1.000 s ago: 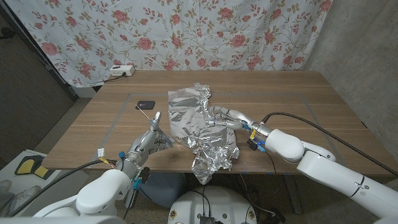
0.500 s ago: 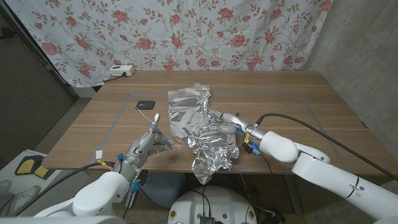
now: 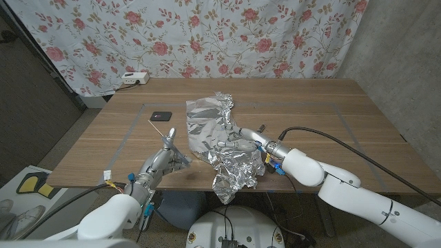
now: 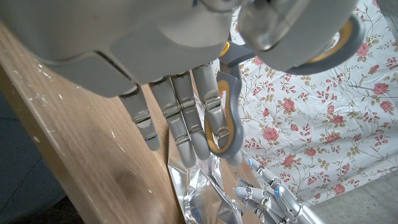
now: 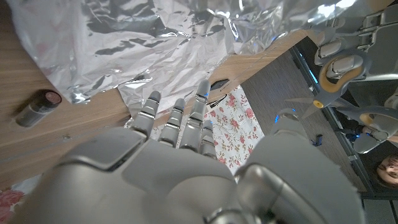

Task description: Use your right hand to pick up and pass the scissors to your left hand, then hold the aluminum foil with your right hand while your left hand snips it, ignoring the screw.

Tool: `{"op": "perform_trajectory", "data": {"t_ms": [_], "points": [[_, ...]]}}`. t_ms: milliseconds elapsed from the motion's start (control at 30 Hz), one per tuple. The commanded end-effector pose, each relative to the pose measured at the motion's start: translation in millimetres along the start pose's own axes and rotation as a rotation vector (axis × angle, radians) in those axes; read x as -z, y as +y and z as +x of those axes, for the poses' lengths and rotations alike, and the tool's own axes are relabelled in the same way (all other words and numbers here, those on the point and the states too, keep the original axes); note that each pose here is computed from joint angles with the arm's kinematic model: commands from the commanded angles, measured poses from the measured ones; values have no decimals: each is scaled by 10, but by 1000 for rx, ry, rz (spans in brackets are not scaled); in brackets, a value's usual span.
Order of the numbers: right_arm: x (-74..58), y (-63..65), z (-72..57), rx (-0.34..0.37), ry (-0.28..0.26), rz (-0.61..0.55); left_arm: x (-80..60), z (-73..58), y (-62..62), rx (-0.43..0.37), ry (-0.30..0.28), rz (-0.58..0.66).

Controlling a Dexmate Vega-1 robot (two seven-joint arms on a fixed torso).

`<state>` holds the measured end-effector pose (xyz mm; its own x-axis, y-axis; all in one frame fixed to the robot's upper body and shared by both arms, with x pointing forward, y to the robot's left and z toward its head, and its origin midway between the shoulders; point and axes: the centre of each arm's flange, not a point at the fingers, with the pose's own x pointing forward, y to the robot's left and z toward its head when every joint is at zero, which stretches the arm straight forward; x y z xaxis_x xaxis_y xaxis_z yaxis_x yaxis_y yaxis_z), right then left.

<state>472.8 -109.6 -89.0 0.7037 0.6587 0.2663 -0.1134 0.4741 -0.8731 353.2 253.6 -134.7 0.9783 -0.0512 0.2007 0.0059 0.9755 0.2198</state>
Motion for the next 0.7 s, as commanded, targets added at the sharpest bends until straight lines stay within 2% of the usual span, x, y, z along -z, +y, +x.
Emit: {"op": "perform_trajectory", "data": {"t_ms": [33, 200, 400, 700], "points": [[-88, 132, -17, 16, -6, -66, 8, -37, -8, -5, 2, -1], [-137, 214, -18, 22, -6, -132, 19, -18, -23, 1, 2, -1], [-184, 245, -22, 40, 0, -195, 25, -9, -23, -4, 0, -5], [-216, 296, 12, 28, 2, -238, 6, 29, -21, 1, 4, -4]]}}
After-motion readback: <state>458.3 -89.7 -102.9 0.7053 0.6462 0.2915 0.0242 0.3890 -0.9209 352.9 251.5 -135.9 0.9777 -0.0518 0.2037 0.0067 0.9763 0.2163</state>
